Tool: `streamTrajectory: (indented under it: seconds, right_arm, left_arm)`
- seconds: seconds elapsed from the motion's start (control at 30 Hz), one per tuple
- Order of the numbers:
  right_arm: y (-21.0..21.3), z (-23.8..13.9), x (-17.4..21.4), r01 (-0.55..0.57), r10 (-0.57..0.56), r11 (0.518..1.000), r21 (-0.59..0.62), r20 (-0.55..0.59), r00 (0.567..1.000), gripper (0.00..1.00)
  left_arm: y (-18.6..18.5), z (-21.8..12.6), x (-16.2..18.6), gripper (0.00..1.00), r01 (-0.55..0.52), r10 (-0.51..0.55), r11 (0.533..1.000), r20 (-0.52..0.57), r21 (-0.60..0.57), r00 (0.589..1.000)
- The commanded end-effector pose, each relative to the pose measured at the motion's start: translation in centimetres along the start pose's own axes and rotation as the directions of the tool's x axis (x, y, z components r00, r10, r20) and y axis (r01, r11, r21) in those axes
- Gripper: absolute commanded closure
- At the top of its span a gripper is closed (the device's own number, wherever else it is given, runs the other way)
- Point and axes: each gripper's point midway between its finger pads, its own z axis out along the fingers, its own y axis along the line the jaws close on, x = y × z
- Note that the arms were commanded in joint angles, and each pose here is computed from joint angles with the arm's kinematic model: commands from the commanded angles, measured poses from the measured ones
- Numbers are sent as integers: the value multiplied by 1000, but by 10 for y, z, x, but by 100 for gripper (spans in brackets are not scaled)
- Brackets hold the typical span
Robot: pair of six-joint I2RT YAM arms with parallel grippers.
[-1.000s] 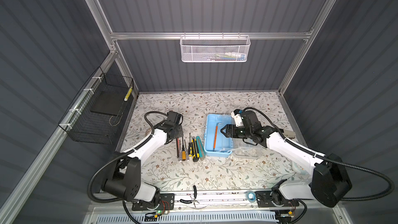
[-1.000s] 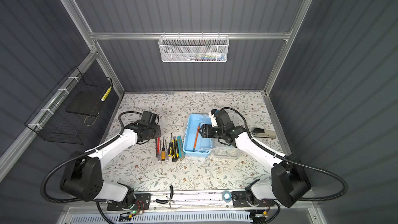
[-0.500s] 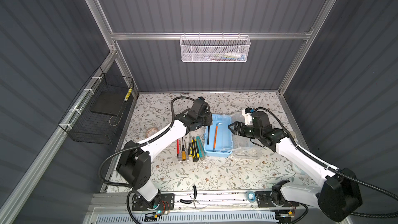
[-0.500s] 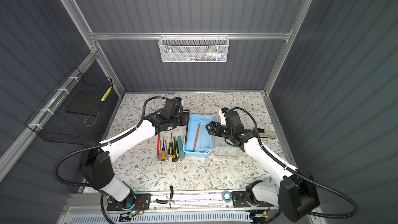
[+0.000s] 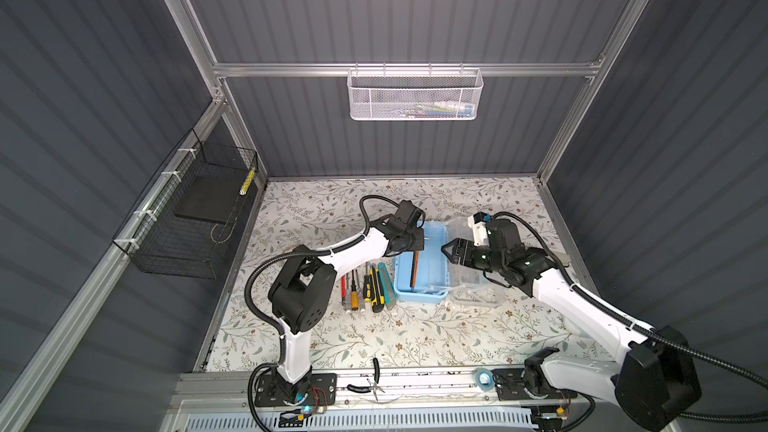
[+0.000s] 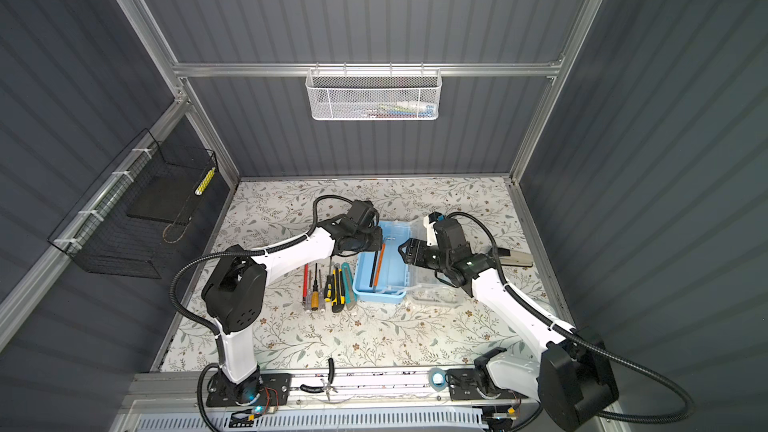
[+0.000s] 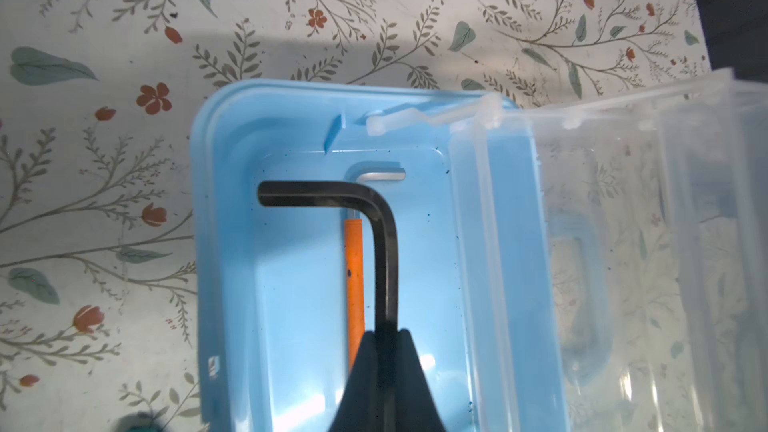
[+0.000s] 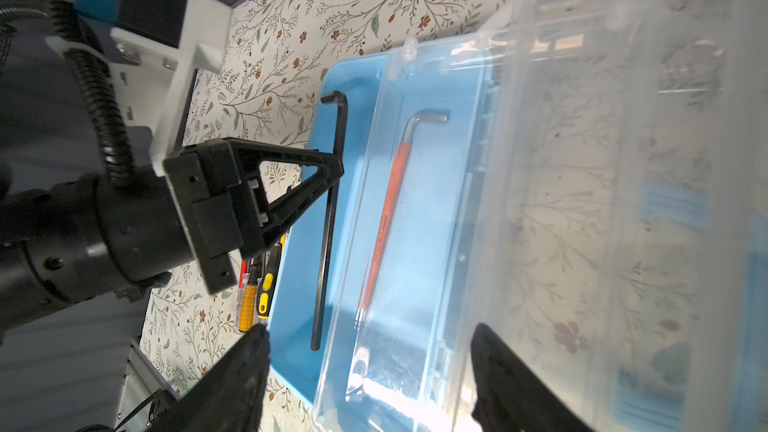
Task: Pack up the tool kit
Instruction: 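Carry the black hex key over the blue box and open the left gripper, then move the left gripper back down onto the red hex key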
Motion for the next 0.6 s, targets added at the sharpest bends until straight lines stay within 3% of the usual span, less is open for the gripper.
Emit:
streamTrajectory:
  seconds: [0.0, 0.07, 0.2, 0.37, 0.57]
  right_arm:
    - [-2, 1, 2, -13, 13, 1000, 0, -11, 1000, 23]
    - [-2, 1, 2, -12, 12, 1000, -1, -8, 1000, 23]
    - [-1, -1, 0, -8, 8, 1000, -3, -3, 1000, 23]
    - [2, -4, -2, -2, 2, 1000, -5, 3, 1000, 23]
    - [10, -15, -4, 14, -14, 999, -31, 17, 1000, 24]
  left_arm:
    - [-5, -2, -7, 96, 3, -3, 1000, 22, -8, 1000]
    - [-4, -5, -9, 75, 2, -1, 1000, 31, -15, 1000]
    - [-7, -17, -20, 64, -15, 16, 1000, 70, -15, 997]
    - [-9, -44, -35, 63, -60, 64, 997, 118, -38, 991]
    - [41, -94, -29, 62, -76, 116, 972, 172, -222, 978]
